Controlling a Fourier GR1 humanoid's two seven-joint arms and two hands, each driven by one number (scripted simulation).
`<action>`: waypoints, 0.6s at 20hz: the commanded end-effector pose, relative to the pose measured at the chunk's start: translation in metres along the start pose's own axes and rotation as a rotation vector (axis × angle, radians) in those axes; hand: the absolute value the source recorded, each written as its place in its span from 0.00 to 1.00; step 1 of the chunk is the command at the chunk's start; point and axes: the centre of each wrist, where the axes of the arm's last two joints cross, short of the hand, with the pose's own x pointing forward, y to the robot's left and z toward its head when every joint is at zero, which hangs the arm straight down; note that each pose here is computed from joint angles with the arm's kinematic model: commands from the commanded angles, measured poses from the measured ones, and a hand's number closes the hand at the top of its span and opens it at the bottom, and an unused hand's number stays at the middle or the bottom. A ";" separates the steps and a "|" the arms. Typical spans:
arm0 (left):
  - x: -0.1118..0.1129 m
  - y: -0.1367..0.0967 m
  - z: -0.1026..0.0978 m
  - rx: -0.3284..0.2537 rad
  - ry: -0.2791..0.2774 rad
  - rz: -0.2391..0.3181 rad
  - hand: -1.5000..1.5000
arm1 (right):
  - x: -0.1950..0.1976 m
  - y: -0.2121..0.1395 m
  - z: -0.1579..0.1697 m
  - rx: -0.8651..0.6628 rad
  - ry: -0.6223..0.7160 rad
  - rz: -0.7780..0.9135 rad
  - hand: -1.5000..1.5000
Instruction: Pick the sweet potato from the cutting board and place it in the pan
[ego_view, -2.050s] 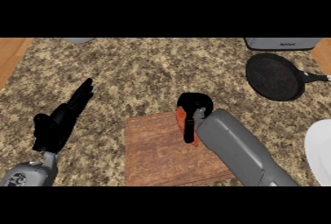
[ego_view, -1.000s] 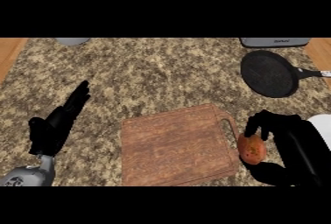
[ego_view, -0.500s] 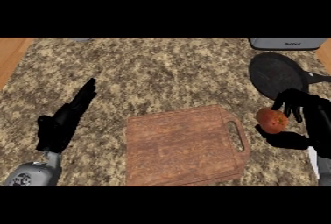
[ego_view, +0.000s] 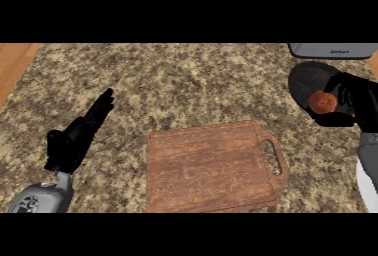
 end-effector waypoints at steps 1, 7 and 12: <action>0.008 0.005 0.003 0.003 -0.015 0.005 0.50 | -0.031 0.006 -0.016 -0.014 -0.005 -0.001 1.00; -0.020 -0.009 0.004 -0.026 0.002 0.002 0.50 | -0.043 0.010 -0.047 -0.026 0.010 0.012 1.00; -0.005 -0.008 -0.011 -0.031 -0.008 0.009 0.50 | -0.050 0.003 -0.060 -0.037 0.022 0.022 1.00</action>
